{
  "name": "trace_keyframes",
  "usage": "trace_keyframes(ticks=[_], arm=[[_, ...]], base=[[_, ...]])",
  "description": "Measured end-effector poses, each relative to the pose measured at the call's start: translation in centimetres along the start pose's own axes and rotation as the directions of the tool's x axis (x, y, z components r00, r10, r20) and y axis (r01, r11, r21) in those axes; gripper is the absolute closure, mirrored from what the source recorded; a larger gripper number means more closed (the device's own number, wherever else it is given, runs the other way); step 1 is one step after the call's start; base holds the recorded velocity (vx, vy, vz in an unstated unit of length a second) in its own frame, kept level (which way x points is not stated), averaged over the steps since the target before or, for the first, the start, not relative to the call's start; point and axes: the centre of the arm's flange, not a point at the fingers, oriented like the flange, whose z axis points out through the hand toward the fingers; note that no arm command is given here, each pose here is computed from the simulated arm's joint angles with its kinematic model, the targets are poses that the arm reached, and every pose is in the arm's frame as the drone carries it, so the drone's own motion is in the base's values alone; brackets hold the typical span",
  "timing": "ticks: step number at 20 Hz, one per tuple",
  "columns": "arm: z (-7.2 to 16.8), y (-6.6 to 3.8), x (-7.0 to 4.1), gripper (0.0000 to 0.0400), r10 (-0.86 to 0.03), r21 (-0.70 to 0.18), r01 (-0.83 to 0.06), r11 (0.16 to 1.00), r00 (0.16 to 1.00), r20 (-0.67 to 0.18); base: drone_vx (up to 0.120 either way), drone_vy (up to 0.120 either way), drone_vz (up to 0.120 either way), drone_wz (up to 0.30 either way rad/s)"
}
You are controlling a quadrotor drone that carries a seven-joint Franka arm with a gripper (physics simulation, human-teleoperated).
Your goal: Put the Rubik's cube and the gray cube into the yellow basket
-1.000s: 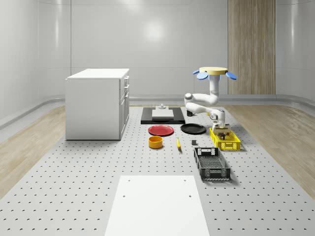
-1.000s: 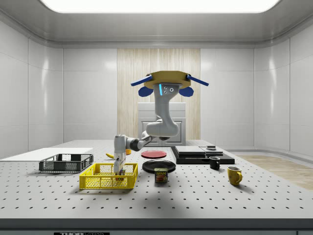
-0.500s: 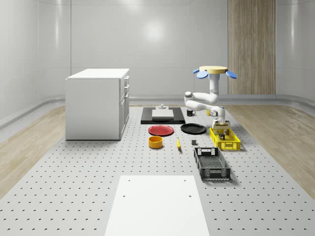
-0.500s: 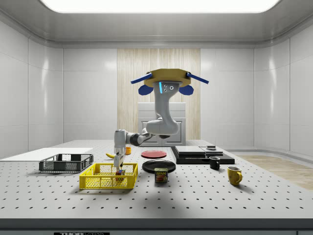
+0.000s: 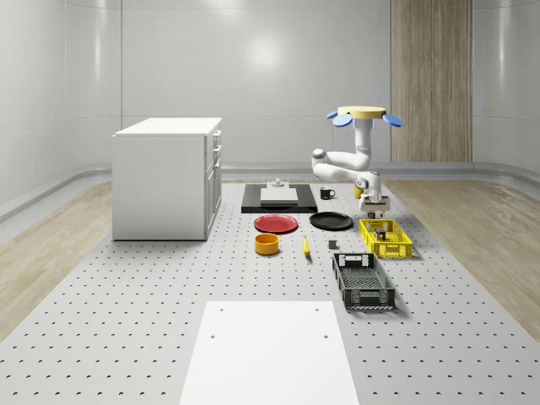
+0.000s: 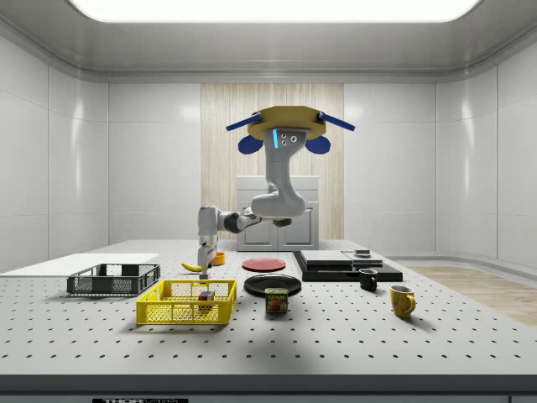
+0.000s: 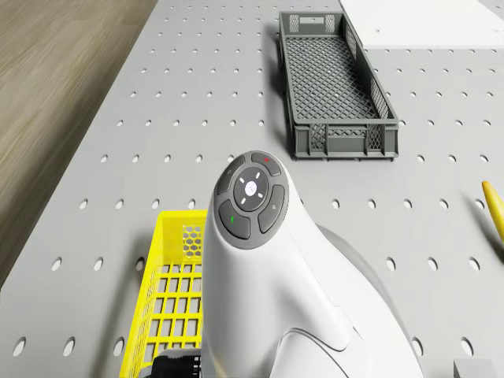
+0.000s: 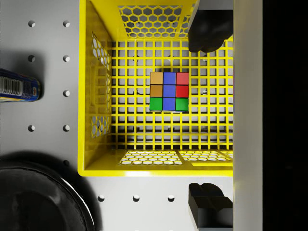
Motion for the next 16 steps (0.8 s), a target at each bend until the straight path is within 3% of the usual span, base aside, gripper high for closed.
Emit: trace_keyframes(ticks=[5, 16], arm=[[-0.11, 0.00, 0.00, 0.0000, 0.000, 0.000, 0.000, 1.000, 1.000, 0.000], [-0.16, 0.00, 0.00, 0.0000, 0.000, 0.000, 0.000, 1.000, 1.000, 0.000]], base=[[0.008, -0.120, 0.000, 0.000], [0.120, -0.120, 0.000, 0.000]])
